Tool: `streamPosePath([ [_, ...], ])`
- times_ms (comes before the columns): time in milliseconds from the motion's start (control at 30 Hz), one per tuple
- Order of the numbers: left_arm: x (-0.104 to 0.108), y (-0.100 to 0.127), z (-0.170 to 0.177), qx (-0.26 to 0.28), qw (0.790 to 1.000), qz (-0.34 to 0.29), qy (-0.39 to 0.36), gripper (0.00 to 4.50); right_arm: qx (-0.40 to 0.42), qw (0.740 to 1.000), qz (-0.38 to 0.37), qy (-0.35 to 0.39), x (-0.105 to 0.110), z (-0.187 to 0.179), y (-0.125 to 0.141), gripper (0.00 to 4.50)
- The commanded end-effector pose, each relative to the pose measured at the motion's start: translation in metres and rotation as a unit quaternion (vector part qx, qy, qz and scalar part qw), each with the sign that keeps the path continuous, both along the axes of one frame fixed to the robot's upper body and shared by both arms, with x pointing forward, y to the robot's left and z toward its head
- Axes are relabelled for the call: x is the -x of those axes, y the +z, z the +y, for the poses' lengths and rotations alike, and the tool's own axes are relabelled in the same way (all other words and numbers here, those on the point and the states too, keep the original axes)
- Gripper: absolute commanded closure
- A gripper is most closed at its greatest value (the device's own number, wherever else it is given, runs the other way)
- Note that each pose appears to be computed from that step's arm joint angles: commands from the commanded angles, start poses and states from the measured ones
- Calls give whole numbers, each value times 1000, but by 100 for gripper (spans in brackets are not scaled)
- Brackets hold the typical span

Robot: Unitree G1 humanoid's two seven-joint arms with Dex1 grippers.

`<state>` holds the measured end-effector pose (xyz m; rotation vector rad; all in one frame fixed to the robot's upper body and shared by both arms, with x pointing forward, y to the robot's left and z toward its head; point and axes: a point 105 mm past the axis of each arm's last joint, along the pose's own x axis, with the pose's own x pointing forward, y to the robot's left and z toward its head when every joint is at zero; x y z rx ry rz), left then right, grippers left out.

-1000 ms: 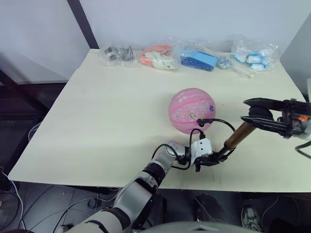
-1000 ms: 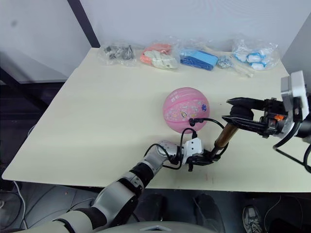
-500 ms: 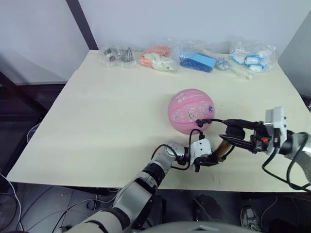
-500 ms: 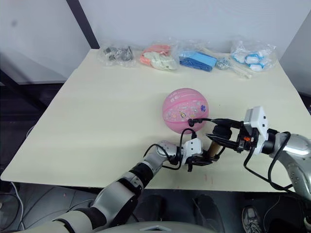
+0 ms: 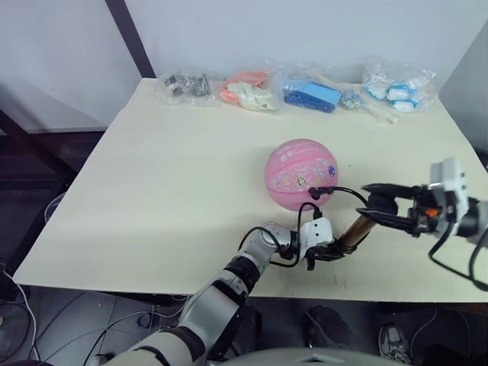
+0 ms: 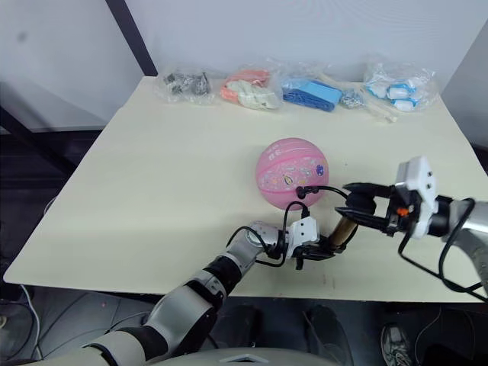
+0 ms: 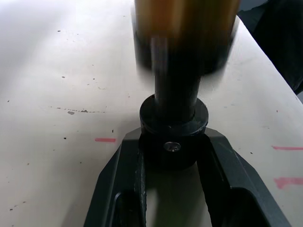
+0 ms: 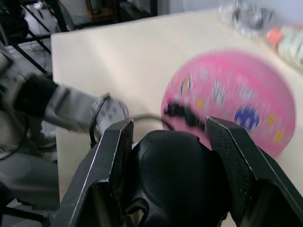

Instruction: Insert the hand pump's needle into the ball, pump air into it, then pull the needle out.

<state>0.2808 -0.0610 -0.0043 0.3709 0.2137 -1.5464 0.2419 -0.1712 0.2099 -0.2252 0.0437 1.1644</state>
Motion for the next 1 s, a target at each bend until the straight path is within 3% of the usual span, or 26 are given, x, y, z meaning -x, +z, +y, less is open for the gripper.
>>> streamPosePath([
  [33, 7, -29, 15, -48, 998, 40, 19, 343, -9, 999, -48, 16, 9, 0, 42, 248],
  [333, 8, -30, 15, -50, 998, 41, 18, 343, -23, 998, -50, 33, 21, -3, 95, 248],
  [533, 8, -30, 15, -50, 998, 43, 18, 343, -18, 999, -35, 33, 23, -4, 104, 248],
  [800, 9, -31, 15, -50, 998, 42, 19, 343, -6, 1000, -20, 14, 13, -6, 82, 248],
  [1000, 9, -32, 15, -51, 998, 40, 19, 343, -14, 1000, -14, 9, 6, 0, 48, 248],
])
